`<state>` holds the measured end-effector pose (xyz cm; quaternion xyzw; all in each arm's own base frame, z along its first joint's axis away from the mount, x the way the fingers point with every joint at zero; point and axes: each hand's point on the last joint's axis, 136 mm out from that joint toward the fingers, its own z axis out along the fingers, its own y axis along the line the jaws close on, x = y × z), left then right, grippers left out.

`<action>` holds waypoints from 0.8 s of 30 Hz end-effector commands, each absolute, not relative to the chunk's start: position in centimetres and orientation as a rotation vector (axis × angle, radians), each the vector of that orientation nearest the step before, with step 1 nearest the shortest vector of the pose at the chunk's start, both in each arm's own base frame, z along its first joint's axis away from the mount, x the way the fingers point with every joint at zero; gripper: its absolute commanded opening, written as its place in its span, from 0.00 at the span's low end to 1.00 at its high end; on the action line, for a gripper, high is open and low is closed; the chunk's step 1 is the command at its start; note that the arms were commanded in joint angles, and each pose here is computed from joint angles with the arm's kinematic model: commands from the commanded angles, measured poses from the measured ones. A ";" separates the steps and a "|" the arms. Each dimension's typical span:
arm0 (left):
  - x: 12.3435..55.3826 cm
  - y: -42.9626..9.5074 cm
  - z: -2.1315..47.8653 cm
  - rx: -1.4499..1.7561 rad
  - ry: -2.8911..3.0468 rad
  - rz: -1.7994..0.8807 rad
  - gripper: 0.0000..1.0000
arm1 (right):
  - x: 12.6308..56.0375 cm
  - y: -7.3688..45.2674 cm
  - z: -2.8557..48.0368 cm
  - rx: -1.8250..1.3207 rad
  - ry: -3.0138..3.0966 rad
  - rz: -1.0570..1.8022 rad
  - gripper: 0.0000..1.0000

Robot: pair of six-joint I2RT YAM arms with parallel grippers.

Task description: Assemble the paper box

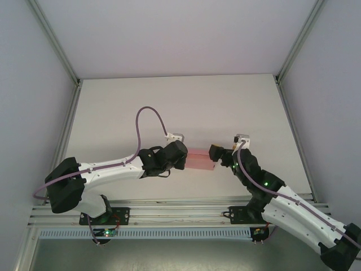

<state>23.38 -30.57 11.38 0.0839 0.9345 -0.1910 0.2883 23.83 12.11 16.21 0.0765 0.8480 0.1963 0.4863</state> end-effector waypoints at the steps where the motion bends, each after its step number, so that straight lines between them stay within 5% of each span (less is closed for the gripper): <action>1: 19.9 -28.2 6.1 0.331 2.699 -0.355 0.00 | 24.5 11.8 14.3 0.253 2.138 0.546 0.98; 15: 20.0 -29.2 6.4 0.362 2.694 -0.392 0.00 | 22.5 10.8 7.0 0.252 2.177 0.604 0.96; 24: 19.6 -30.4 7.2 0.445 2.696 -0.447 0.00 | 21.2 10.1 4.1 0.232 2.263 0.536 0.84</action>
